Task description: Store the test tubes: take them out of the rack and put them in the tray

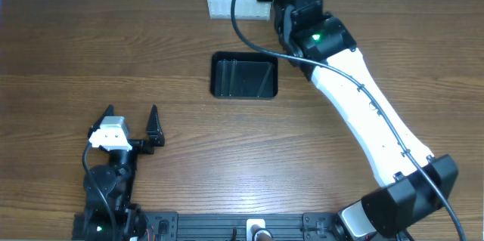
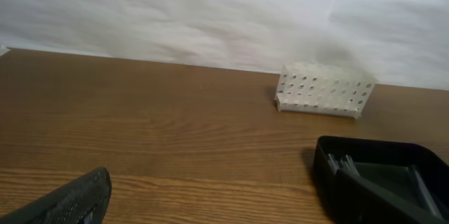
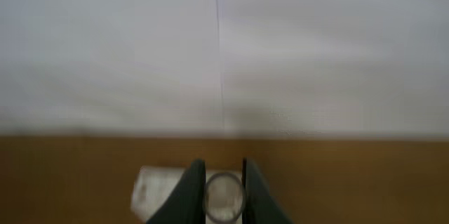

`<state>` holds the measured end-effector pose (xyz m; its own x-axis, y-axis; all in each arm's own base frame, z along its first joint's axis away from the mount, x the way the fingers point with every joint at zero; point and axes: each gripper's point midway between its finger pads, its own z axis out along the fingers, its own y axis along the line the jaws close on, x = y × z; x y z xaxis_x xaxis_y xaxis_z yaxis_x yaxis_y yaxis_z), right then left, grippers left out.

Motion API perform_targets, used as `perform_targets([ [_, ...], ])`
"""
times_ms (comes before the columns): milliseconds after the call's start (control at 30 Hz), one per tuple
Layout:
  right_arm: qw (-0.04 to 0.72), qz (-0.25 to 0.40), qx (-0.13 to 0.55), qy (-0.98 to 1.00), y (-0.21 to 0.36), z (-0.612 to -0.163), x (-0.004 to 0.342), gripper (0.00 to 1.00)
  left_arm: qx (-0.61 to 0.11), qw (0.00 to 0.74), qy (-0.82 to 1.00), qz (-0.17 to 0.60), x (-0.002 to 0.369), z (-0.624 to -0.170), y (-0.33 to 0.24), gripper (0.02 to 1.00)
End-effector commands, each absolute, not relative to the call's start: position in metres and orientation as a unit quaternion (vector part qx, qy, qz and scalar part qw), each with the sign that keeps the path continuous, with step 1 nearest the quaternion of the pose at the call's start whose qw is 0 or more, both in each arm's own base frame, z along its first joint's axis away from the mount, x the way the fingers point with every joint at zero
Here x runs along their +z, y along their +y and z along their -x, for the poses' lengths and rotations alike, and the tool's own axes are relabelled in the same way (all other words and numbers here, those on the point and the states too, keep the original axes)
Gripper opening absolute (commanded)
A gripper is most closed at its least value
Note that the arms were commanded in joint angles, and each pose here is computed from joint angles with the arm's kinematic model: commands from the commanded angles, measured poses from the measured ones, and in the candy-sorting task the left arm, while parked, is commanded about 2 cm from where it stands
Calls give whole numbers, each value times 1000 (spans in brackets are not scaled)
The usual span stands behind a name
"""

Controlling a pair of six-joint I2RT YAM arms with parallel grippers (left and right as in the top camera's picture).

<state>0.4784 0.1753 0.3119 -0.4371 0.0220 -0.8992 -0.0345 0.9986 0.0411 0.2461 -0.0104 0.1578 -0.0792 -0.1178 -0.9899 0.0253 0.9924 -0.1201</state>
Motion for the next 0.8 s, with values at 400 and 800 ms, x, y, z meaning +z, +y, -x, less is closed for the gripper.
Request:
perform_targets([
  [400,256,-39,97,961,225,-445,101,99,-51,679,732,24,157,-246,-11,1000],
  [800,198,-42,87,975,240,-432,45,143,-51,679,732,24,157,-246,-11,1000],
])
